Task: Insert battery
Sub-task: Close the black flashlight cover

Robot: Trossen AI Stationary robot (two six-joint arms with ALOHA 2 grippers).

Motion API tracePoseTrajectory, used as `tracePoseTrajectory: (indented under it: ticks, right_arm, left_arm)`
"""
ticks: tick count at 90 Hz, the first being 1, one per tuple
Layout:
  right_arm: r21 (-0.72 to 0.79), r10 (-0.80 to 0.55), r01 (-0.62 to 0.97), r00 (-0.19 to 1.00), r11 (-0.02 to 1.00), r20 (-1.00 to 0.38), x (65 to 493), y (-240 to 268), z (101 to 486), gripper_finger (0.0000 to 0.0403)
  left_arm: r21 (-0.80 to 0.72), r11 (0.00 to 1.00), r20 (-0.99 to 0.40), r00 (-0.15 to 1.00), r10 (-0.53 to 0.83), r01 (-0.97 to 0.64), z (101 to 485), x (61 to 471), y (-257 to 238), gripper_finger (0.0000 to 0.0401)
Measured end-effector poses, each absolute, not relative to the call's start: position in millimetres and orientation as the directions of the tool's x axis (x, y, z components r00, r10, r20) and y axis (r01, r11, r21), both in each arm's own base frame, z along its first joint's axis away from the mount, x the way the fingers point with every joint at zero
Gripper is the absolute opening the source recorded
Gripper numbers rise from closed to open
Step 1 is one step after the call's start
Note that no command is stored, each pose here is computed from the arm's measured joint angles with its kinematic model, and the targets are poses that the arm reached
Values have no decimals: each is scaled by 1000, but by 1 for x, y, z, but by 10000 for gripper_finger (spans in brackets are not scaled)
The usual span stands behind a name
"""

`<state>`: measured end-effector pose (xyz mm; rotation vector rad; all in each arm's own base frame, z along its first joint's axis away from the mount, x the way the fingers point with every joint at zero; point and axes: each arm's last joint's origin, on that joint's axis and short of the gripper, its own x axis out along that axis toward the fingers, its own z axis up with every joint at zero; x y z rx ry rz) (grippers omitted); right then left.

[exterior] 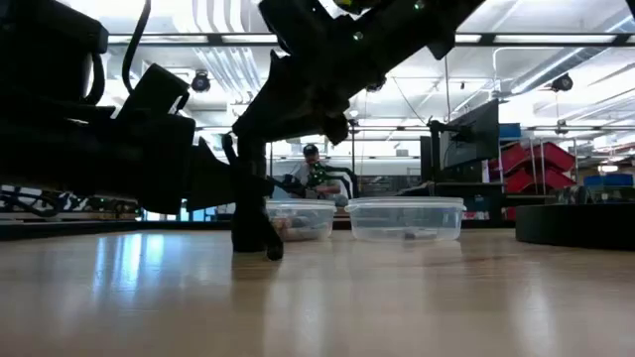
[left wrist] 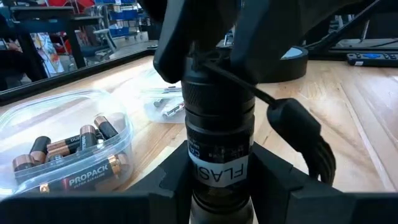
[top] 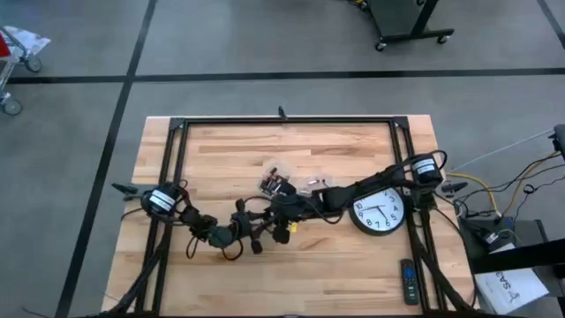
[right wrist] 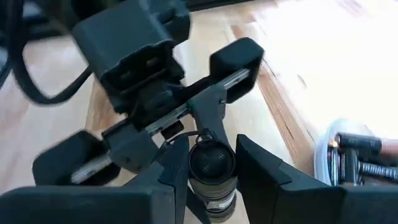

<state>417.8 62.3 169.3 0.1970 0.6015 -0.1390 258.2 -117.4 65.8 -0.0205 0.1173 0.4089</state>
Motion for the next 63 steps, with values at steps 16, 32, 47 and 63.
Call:
tracePoseTrajectory:
  ticks: [16, 32, 47, 63]
  right_arm:
    - [118, -53, 139, 838, 983, -543, 414, 65, 183, 103]
    - [53, 92, -76, 829, 996, -552, 409, 49, 198, 144]
    - [9, 239, -272, 828, 962, -508, 412, 31, 206, 177]
    - [-62, 275, -347, 829, 936, -487, 413, 17, 208, 191]
  left_arm:
    - [7, 919, -121, 912, 391, -393, 65, 258, -117, 103]
    - [4, 926, -126, 919, 374, -377, 65, 259, -118, 99]
    - [0, 935, -127, 928, 351, -354, 66, 260, -119, 101]
    - [-3, 940, -125, 933, 338, -341, 66, 263, -121, 100]
